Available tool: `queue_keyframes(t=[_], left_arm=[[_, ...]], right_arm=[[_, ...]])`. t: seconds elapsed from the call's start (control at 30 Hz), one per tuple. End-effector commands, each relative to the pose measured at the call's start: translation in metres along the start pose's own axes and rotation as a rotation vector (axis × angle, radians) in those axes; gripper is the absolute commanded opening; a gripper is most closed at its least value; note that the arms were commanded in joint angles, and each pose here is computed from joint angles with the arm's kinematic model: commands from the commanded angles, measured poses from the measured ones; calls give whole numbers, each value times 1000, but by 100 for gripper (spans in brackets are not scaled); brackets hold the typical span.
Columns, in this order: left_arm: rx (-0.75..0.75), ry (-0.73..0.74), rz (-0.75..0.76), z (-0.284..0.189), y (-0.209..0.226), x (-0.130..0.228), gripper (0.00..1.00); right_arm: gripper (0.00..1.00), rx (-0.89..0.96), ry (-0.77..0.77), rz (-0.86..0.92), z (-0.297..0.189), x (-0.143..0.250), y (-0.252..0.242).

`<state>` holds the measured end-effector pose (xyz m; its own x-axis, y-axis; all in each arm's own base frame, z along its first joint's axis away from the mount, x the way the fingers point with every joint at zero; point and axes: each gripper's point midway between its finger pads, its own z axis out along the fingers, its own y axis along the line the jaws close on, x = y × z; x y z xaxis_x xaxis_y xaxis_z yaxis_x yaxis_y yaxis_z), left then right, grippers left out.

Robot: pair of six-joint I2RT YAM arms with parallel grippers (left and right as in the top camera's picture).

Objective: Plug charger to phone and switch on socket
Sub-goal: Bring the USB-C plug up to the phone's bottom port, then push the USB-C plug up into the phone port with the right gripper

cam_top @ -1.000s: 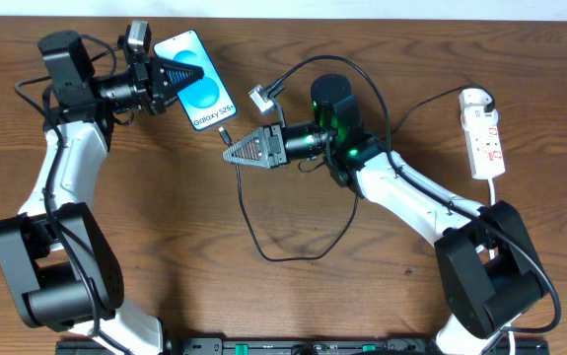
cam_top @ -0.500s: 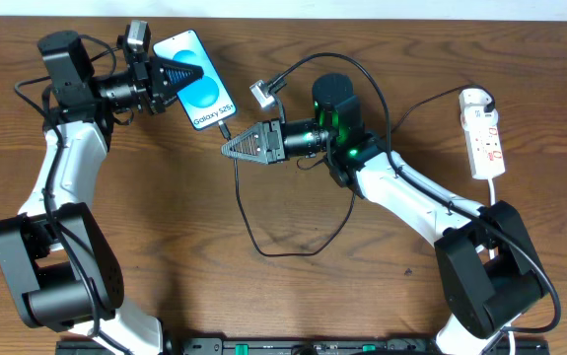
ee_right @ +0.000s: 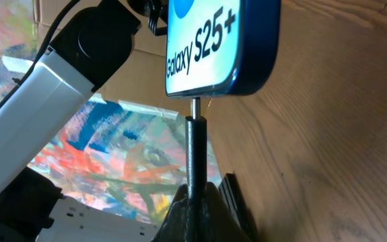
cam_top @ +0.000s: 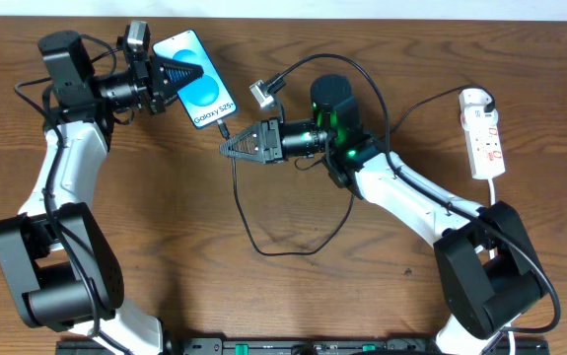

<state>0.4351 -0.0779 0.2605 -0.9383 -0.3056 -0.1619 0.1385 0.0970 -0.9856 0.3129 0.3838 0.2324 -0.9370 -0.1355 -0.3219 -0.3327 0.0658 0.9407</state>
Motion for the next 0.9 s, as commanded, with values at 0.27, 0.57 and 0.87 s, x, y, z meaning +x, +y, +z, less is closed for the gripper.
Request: queue_keyframes(t=[0.27,0.57,0.87], left_arm=[[12,18,22,2,-12,6,7],[11,40,28,15,-13,11,7],[14,45,27,15,-13,12,7]], right_arm=[[1,4,-16,7,2,-3,3],[1,4,-14,8,3,-2,3],[1,8,-23,7,1,-4,2]])
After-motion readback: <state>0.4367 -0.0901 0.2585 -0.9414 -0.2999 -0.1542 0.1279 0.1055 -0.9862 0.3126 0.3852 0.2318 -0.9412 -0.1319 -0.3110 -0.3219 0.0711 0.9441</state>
